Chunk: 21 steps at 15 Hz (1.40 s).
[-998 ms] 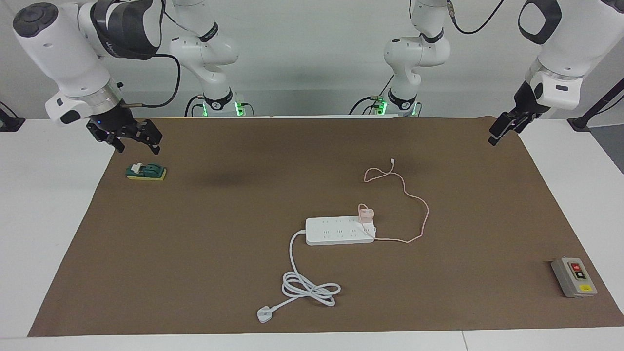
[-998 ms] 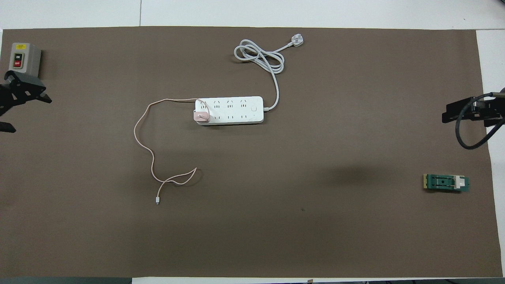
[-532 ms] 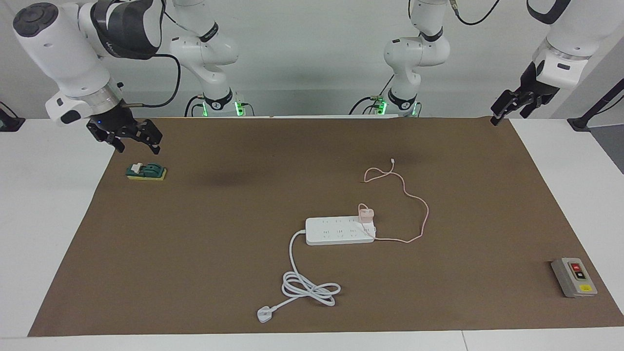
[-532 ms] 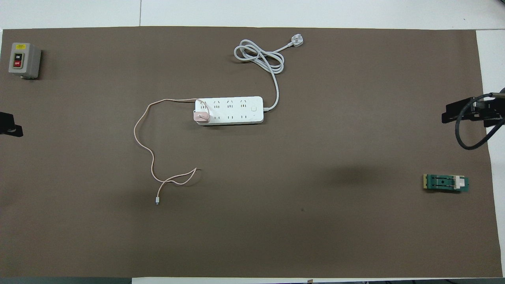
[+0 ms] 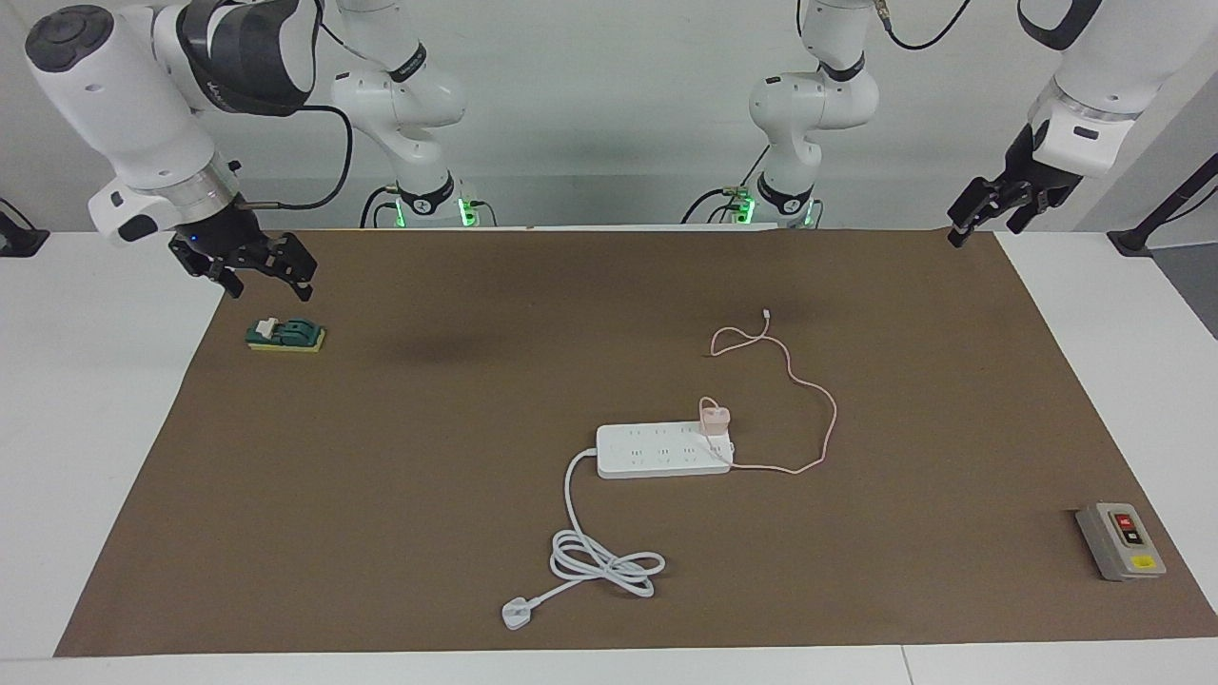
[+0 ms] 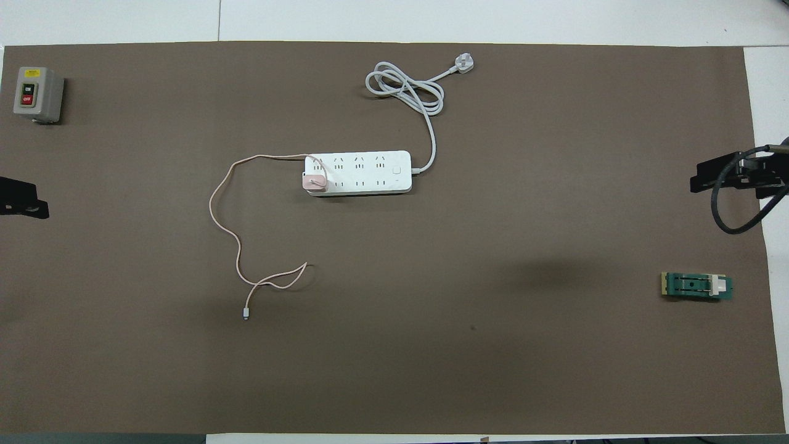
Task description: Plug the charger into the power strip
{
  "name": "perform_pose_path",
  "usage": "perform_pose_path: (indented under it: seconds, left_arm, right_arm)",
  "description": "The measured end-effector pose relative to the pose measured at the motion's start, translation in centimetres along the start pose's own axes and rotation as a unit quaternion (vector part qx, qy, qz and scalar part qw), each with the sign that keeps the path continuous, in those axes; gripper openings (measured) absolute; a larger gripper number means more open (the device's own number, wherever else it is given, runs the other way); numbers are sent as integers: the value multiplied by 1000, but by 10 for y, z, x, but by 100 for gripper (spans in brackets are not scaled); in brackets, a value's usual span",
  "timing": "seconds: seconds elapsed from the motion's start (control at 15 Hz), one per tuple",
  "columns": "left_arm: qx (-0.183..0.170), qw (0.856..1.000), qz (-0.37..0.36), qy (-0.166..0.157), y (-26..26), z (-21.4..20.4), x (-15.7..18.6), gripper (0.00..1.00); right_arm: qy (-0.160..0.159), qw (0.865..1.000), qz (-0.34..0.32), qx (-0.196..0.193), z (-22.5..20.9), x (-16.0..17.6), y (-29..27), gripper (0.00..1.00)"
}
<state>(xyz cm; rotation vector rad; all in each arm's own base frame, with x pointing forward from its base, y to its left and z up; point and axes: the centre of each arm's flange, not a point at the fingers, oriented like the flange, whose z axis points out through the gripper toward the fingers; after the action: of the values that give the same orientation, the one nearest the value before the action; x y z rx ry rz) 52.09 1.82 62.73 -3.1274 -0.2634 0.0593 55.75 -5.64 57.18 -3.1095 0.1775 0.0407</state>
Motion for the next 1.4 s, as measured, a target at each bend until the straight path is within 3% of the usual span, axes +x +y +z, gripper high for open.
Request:
perform_pose_path:
  seconds: [0.53, 1.06, 1.4]
  left_arm:
    - [2, 1000, 23, -5, 17, 7, -1, 100]
    - [2, 995, 102, -9, 23, 11, -2, 100]
    - [2, 994, 110, -9, 29, 11, -3, 100]
  right_arm:
    - [2, 1000, 0, 0, -2, -1, 0, 100]
    - [3, 1000, 0, 0, -3, -1, 0, 100]
    - [21, 1000, 3, 2, -22, -7, 4, 100]
